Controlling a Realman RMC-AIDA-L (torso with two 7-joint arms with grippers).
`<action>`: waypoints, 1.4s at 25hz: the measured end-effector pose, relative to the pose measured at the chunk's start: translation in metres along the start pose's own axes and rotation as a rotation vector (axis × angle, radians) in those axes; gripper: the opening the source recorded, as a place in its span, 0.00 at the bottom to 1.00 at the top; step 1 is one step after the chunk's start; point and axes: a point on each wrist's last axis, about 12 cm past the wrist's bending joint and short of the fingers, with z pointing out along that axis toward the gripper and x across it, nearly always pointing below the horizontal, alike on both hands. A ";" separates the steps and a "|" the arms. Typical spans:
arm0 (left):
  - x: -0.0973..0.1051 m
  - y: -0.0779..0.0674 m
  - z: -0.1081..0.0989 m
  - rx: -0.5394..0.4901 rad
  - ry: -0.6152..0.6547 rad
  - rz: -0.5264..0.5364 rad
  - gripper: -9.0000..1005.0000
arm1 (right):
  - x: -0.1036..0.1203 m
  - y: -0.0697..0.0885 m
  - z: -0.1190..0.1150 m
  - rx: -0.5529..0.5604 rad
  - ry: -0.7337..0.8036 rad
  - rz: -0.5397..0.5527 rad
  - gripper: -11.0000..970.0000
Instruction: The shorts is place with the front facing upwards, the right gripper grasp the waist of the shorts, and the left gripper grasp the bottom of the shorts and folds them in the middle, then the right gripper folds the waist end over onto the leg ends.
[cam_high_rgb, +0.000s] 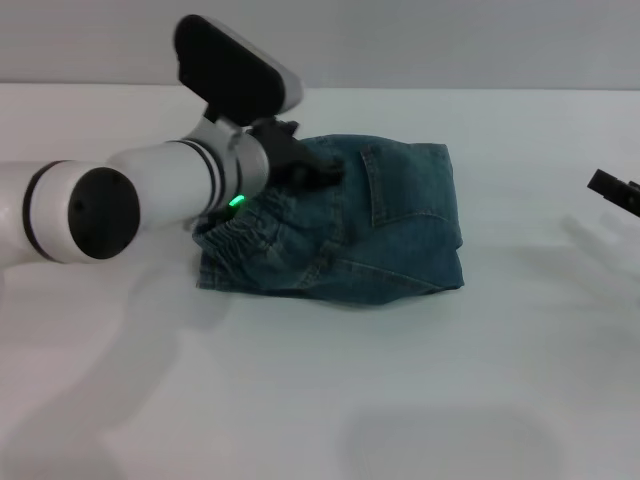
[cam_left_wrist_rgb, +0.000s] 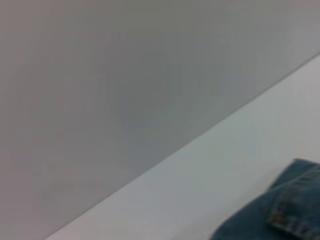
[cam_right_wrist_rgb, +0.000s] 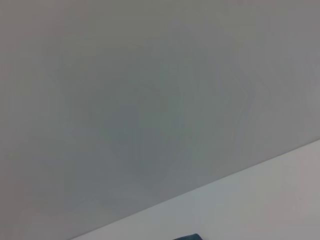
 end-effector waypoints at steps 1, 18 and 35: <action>0.003 0.005 0.000 -0.018 0.001 -0.010 0.80 | 0.000 0.000 0.000 0.000 -0.001 0.002 0.81; -0.012 -0.012 -0.061 -0.039 -0.254 -0.055 0.80 | -0.002 0.004 0.004 -0.026 0.008 -0.017 0.81; -0.003 -0.009 -0.079 -0.175 -0.447 -0.178 0.80 | -0.060 0.021 0.016 0.117 -0.378 -0.616 0.81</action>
